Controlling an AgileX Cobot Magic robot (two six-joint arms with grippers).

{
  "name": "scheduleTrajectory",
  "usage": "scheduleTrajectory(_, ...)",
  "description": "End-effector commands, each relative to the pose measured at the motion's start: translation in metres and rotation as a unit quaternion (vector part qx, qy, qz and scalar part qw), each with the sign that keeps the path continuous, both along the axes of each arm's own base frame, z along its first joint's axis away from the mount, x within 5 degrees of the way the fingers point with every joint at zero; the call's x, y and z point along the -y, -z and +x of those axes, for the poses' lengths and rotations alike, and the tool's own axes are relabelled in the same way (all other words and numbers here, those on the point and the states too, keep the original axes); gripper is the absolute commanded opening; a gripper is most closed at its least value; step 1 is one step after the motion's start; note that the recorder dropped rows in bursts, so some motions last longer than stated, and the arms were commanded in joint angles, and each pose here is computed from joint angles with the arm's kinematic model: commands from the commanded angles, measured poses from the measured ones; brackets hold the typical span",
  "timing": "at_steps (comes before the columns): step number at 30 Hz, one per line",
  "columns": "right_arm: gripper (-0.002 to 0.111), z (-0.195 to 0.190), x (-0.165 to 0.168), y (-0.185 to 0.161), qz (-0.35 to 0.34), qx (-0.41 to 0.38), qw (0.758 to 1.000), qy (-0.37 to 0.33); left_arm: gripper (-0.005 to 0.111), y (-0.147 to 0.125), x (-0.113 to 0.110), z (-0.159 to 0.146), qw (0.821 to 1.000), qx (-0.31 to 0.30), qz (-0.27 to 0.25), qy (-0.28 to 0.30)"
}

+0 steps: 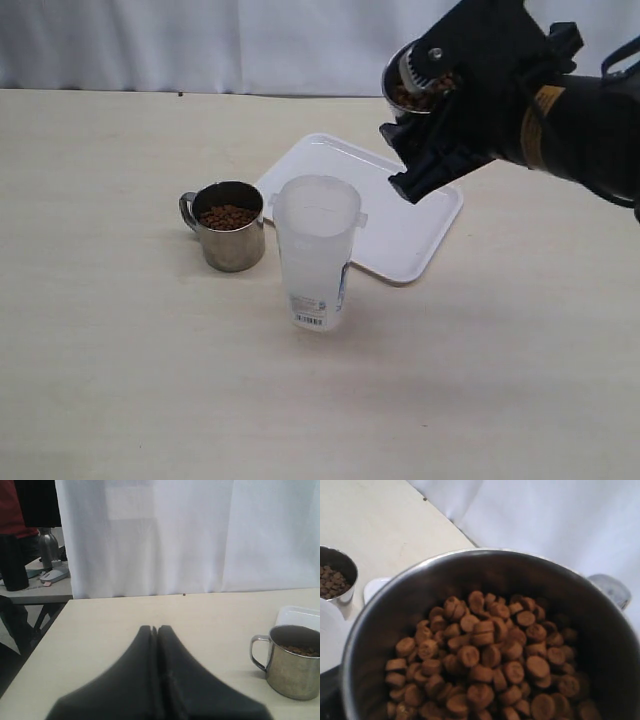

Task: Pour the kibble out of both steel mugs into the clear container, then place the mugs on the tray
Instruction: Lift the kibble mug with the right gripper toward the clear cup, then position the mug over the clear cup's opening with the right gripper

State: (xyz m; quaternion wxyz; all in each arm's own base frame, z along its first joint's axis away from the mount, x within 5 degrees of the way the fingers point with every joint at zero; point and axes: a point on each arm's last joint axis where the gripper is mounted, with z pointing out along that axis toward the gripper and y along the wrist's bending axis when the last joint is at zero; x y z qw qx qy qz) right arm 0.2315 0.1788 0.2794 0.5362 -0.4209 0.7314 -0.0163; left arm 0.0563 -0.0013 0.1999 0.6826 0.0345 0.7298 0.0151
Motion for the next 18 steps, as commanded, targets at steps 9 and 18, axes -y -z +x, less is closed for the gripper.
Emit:
scheduleTrajectory(9, 0.005, -0.005, -0.029, 0.009, -0.103, 0.046, 0.988, -0.103, 0.0, 0.0, 0.0, 0.0, 1.0, 0.006, -0.002, 0.004)
scheduleTrajectory(18, 0.005, -0.009, -0.035, 0.001, -0.159, 0.107, 0.979, -0.069, 0.0, 0.0, 0.0, 0.0, 1.0, 0.006, -0.002, 0.004)
